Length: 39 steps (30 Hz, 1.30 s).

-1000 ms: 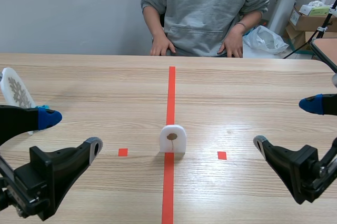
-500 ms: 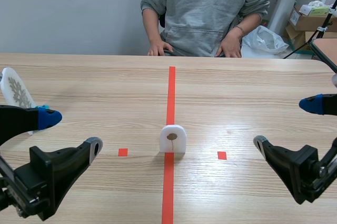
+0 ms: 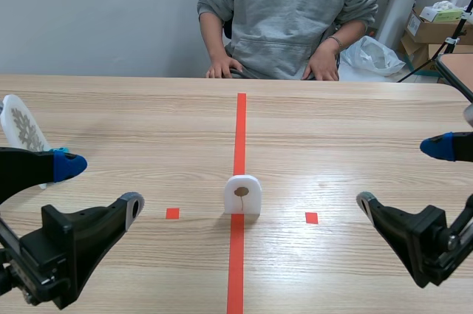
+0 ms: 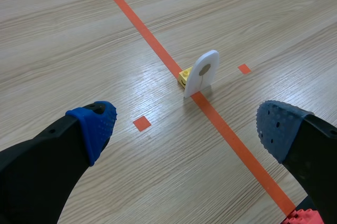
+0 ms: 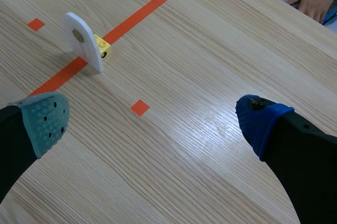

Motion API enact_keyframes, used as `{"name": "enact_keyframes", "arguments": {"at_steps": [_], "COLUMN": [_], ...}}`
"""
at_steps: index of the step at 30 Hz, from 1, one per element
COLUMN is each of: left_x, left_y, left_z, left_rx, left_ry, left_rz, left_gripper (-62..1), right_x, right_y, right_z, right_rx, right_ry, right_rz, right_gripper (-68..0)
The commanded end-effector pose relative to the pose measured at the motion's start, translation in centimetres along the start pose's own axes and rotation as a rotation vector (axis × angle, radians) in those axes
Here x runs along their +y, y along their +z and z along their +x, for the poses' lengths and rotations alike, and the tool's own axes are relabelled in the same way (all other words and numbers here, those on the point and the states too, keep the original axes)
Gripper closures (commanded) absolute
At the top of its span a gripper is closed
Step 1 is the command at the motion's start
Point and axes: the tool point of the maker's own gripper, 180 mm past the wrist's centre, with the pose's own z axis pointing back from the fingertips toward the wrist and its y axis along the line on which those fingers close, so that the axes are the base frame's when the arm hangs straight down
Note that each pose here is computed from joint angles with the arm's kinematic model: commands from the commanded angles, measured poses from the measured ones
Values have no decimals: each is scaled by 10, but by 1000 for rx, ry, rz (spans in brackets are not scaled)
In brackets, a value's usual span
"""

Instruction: Do the leaf sorting experiment

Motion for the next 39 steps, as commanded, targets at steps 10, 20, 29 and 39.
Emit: {"name": "enact_keyframes", "arguments": {"at_steps": [10, 20, 29, 39], "left_x": [-5, -5, -5, -5], "left_y": [0, 0, 0, -1], "left_z": [11, 11, 11, 11], "left_rx": [-38, -44, -49, -47], "left_ry": [8, 18, 22, 18], "left_rz": [-12, -6, 0, 3], "left_gripper": [-566, -566, -566, -566], "right_x": [-5, -13, -32, -37], "right_y": [-1, -5, -16, -42], "right_z": [4, -1, 9, -5], "right_rx": [-10, 53, 93, 125], "right_ry": [9, 49, 130, 165], "right_rz": [-15, -27, -24, 35], "right_gripper": [-679, -679, -679, -679]}}
